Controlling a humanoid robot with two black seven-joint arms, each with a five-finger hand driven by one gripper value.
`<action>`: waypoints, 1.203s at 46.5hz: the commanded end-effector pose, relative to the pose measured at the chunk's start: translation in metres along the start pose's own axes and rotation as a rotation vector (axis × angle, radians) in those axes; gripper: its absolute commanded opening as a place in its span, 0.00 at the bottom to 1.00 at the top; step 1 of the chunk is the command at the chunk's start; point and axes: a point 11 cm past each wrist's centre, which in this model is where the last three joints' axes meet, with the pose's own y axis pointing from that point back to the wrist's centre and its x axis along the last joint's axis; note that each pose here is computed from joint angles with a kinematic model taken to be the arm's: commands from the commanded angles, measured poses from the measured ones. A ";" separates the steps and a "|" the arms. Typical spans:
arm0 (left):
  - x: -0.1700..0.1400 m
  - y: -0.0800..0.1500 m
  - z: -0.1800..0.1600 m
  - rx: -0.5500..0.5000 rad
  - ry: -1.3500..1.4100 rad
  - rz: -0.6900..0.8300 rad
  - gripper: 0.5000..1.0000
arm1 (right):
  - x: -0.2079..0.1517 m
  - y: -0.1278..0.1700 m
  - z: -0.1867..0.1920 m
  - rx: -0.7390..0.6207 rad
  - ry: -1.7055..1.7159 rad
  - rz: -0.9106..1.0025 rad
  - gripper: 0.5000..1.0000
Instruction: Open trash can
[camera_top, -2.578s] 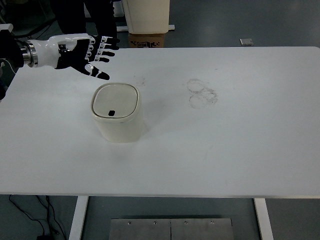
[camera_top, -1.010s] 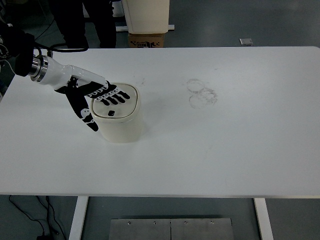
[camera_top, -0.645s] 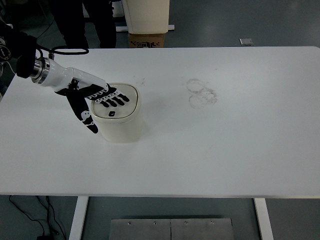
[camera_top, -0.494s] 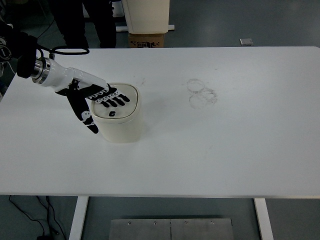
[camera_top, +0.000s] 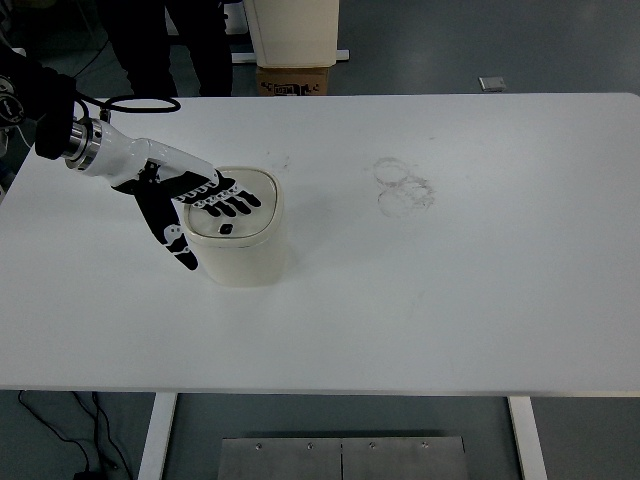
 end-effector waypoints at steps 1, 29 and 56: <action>0.003 0.003 0.001 -0.002 0.000 0.012 1.00 | 0.000 0.000 0.000 0.000 0.000 0.000 0.98; 0.051 0.033 -0.008 -0.072 0.142 0.203 1.00 | 0.000 0.000 0.000 0.000 0.000 0.000 0.98; 0.085 0.072 -0.098 -0.316 0.532 0.529 1.00 | 0.000 0.000 0.000 0.000 0.000 0.000 0.98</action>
